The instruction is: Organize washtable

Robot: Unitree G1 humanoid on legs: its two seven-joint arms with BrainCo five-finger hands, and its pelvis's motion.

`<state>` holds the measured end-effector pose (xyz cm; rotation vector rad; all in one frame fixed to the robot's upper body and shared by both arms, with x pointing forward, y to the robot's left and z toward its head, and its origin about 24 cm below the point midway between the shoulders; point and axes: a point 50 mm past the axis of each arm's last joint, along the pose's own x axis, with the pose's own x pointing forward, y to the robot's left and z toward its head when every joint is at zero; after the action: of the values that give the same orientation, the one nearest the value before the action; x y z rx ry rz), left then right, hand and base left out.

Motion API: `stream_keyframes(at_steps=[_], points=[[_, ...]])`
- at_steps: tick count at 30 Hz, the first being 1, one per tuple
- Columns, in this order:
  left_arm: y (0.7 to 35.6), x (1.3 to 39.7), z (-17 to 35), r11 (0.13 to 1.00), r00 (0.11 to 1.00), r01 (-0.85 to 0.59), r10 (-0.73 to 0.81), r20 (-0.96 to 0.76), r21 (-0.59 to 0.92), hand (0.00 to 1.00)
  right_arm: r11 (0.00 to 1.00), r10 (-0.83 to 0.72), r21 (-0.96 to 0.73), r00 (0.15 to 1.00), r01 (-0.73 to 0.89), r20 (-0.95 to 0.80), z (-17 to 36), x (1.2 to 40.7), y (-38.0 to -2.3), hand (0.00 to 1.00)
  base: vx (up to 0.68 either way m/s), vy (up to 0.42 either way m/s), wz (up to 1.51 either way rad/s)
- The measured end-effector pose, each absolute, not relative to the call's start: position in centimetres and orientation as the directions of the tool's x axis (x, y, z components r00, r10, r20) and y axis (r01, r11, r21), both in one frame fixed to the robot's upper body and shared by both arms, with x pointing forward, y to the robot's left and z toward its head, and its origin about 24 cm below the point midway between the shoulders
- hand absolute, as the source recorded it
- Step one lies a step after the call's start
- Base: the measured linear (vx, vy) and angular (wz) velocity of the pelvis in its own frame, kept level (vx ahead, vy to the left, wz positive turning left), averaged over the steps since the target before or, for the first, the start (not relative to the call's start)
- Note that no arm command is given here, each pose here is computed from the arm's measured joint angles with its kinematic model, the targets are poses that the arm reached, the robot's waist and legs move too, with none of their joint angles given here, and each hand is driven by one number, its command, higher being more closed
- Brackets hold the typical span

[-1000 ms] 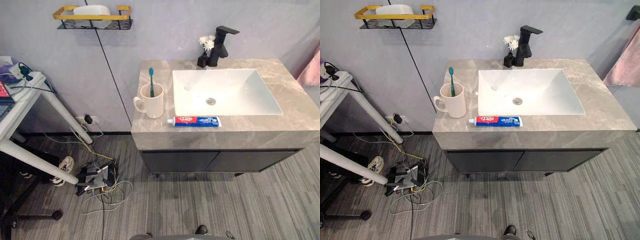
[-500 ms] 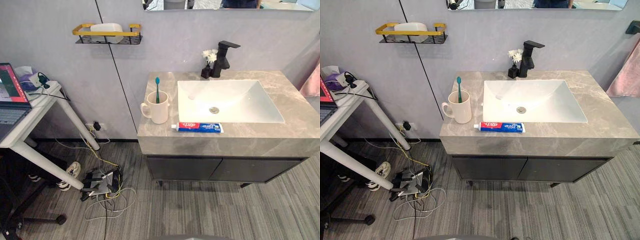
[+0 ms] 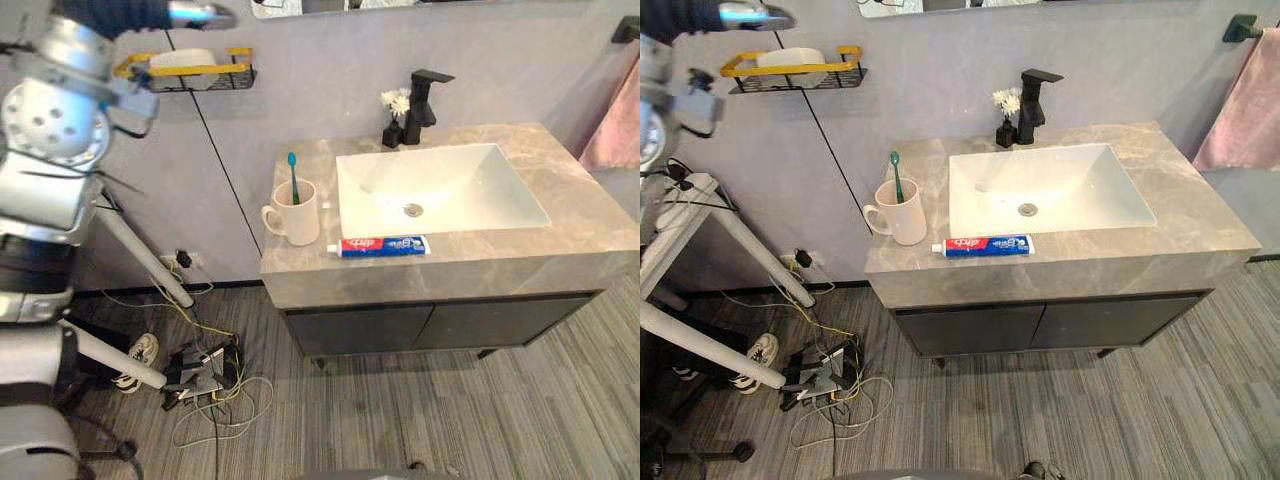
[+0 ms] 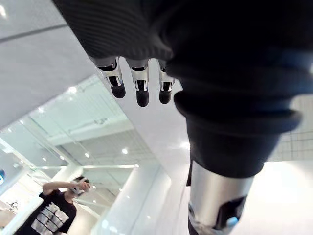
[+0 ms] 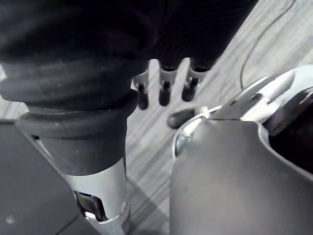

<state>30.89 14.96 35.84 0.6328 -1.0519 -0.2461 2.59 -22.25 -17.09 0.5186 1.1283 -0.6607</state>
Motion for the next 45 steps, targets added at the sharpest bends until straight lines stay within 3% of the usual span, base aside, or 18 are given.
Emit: stream_keyframes(at_steps=[7,11,23,40,45], points=[[8.3,31.5,33.8,0.684,0.453,0.07,-0.671,0.587,0.726,0.0,0.706,-0.203,0.059,0.282,0.706,-0.938,-17.1,2.9,-22.2,0.0,-0.05,0.019,0.01],[4.5,32.4,30.4,0.562,0.476,0.166,-0.765,0.434,0.81,0.0,0.71,-0.2,0.068,0.294,0.7,-0.934,-17.1,3.3,-22.1,0.0,-0.05,0.033,0.02],[-2.1,33.8,25.7,0.372,0.546,0.124,-0.8,0.25,0.92,0.0,0.764,-0.186,0.084,0.342,0.64,-0.921,-16.8,5.1,-22.0,0.0,0.01,0.018,-0.05],[-0.7,36.8,22.8,0.111,0.722,-0.059,-0.682,0.119,0.992,0.0,0.794,-0.217,0.072,0.393,0.603,-0.893,-16.2,6.9,-22.7,0.0,-0.03,0.012,-0.11],[0.0,37.6,22.1,0.078,0.762,-0.051,-0.641,0.089,0.996,0.0,0.794,-0.224,0.067,0.394,0.604,-0.892,-16.2,6.9,-22.9,0.0,0.0,0.0,0.0]])
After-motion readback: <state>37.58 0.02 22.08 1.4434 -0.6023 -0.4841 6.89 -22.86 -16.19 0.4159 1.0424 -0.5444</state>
